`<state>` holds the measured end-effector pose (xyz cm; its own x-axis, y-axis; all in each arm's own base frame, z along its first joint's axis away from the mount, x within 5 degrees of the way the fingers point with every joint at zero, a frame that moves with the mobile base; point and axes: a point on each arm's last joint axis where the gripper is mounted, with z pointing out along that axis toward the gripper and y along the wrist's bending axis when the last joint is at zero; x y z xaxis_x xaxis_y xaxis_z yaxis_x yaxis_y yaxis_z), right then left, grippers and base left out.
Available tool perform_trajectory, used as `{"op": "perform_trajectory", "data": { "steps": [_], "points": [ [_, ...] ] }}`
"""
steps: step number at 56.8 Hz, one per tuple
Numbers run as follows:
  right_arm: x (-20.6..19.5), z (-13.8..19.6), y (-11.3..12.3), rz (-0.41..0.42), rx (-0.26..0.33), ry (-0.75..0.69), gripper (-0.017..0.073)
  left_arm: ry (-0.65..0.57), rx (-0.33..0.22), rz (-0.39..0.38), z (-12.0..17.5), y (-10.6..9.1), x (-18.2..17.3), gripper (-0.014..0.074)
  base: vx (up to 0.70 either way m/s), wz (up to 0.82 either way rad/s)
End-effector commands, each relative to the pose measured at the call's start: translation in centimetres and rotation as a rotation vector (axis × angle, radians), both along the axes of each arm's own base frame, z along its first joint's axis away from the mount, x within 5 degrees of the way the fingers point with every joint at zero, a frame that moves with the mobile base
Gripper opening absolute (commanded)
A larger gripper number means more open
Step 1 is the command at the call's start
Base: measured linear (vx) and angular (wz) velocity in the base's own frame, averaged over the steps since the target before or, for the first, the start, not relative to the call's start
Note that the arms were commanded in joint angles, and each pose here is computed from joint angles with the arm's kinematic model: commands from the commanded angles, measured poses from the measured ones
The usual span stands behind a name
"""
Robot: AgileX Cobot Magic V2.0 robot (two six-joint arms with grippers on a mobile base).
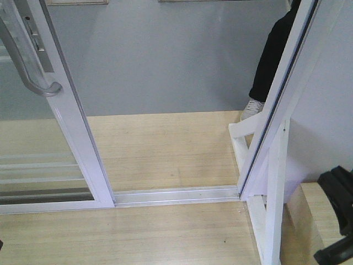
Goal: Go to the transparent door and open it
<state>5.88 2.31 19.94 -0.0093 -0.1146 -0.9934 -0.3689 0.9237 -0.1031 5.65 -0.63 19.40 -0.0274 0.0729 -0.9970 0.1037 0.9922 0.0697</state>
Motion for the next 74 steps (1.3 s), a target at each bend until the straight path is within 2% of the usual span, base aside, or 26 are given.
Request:
{"op": "perform_trajectory", "data": {
  "steps": [1, 6, 29, 32, 38, 45, 54, 57, 60, 64, 71, 74],
  "points": [
    [-0.68, 0.25, -0.32, -0.008, 0.050, -0.109, -0.0006, -0.065, -0.019, 0.006, 0.20, 0.08, 0.03, -0.0006, 0.00, 0.00],
    [-0.61, -0.08, -0.27, -0.005, 0.019, -0.073, -0.0006, -0.066, -0.019, 0.007, 0.21, 0.08, 0.03, -0.0006, 0.00, 0.00],
    [-0.66, -0.05, -0.32, -0.010, 0.006, -0.085, -0.0006, -0.070, -0.019, 0.007, 0.27, 0.08, 0.03, -0.0006, 0.00, 0.00],
    [-0.62, -0.05, -0.42, -0.028, -0.008, -0.090, -0.0006, -0.070, -0.019, 0.007, 0.27, 0.08, 0.03, -0.0006, 0.00, 0.00],
    [-0.48, -0.05, -0.88, -0.114, -0.044, -0.100, -0.0006, -0.070, -0.019, 0.007, 0.27, 0.08, 0.03, -0.0006, 0.00, 0.00],
    [-0.40, -0.05, -1.23, -0.178, -0.048, -0.099, -0.0006, -0.070, -0.019, 0.007, 0.27, 0.08, 0.03, -0.0006, 0.00, 0.00],
    [-0.40, -0.05, -1.23, -0.179, -0.033, -0.094, -0.0006, -0.070, -0.019, 0.007, 0.27, 0.08, 0.03, -0.0006, 0.00, 0.00],
    [-0.40, -0.05, -1.22, -0.178, -0.009, -0.087, -0.0006, -0.070, -0.019, 0.007, 0.27, 0.08, 0.03, -0.0006, 0.00, 0.00],
    [-0.40, -0.08, -1.19, -0.175, 0.058, -0.067, -0.0006, -0.070, -0.019, 0.007, 0.27, 0.08, 0.03, -0.0006, 0.00, 0.00],
    [-0.41, -0.08, -1.17, -0.174, 0.097, -0.056, -0.0006, -0.070, -0.019, 0.007, 0.27, 0.08, 0.03, -0.0006, 0.00, 0.00],
    [-0.40, -0.08, -1.18, -0.174, 0.074, -0.062, -0.0006, -0.070, -0.019, 0.007, 0.27, 0.08, 0.03, -0.0006, 0.00, 0.00],
    [-0.40, -0.08, -1.20, -0.176, 0.045, -0.071, -0.0006, -0.070, -0.019, 0.007, 0.27, 0.08, 0.03, -0.0006, 0.00, 0.00]
  ]
}}
